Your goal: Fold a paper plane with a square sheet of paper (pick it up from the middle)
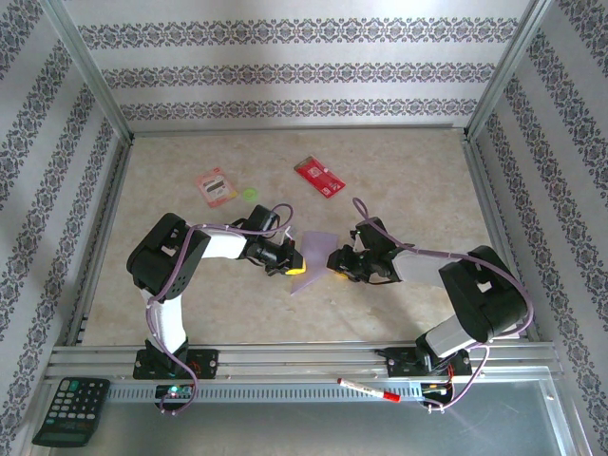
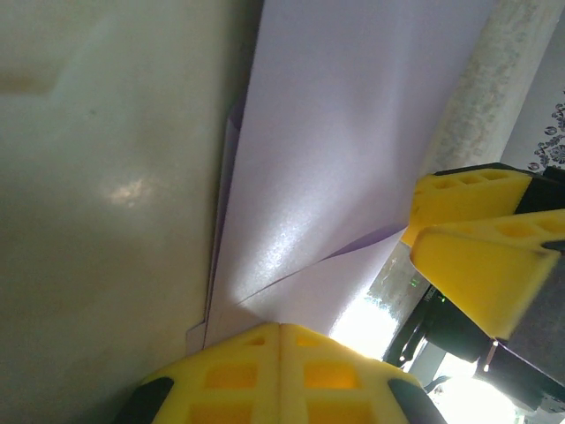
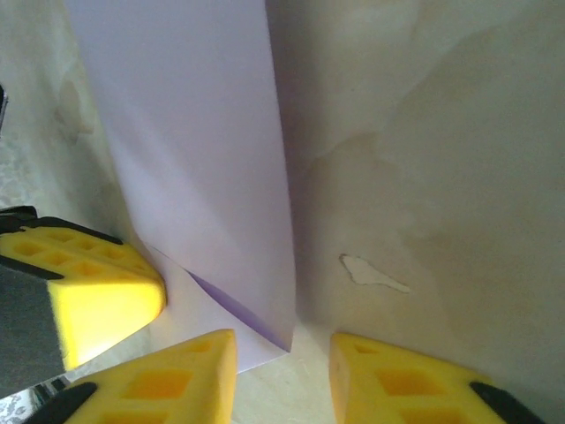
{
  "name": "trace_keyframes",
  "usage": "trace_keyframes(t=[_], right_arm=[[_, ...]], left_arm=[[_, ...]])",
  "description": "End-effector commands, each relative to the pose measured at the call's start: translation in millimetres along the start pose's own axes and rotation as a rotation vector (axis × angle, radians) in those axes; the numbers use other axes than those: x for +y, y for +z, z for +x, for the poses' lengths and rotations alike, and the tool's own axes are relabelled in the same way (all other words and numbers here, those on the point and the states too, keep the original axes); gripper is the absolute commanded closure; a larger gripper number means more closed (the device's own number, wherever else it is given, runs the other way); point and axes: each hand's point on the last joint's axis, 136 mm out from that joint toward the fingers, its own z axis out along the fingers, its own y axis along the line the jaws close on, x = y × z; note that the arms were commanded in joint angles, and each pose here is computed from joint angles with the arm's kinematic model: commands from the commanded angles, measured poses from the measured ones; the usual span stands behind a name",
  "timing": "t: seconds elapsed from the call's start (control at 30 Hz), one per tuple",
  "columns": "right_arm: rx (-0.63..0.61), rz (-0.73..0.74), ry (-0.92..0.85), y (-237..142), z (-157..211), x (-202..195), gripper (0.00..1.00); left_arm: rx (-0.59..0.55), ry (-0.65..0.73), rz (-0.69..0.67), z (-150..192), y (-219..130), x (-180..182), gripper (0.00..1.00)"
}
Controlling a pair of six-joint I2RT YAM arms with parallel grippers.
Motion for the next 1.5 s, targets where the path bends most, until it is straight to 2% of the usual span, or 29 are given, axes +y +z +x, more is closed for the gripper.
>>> trace_keyframes(t=[0.0,0.2,0.8,1.2,1.33,1.47], right_arm=[[-0.017,-0.073,-0.047,6.9,-12.1,23.1,0.73],[-0.024,-0.082,-0.049,2.9,-11.9,25.3,0.77],[-0.038,-0.058,-0.046,-3.4,-14.4,19.1,0.75],[-0.033,-0.078,-0.035,-3.4,-16.4,23.9,1.0],[-0.026,-0.065,0.003,-8.9,-9.9,18.7,1.0],[-0.026,-0.064,0.067,-17.1,-1.9,16.6,1.0]], left_arm=[[0.048,-0.091,-0.086,17.6,6.1,30.5,1.0],[0.048,-0.091,-0.088,17.0,6.0,29.8,1.0],[0.048,-0.082,-0.09,15.3,5.3,28.1,1.0],[0.036,-0.058,-0.075,11.1,0.8,16.4,1.0],[-0.007,0.001,-0.054,7.1,-9.4,-1.4,0.92],[-0.072,0.128,-0.067,10.9,-23.3,-21.1,0.81]])
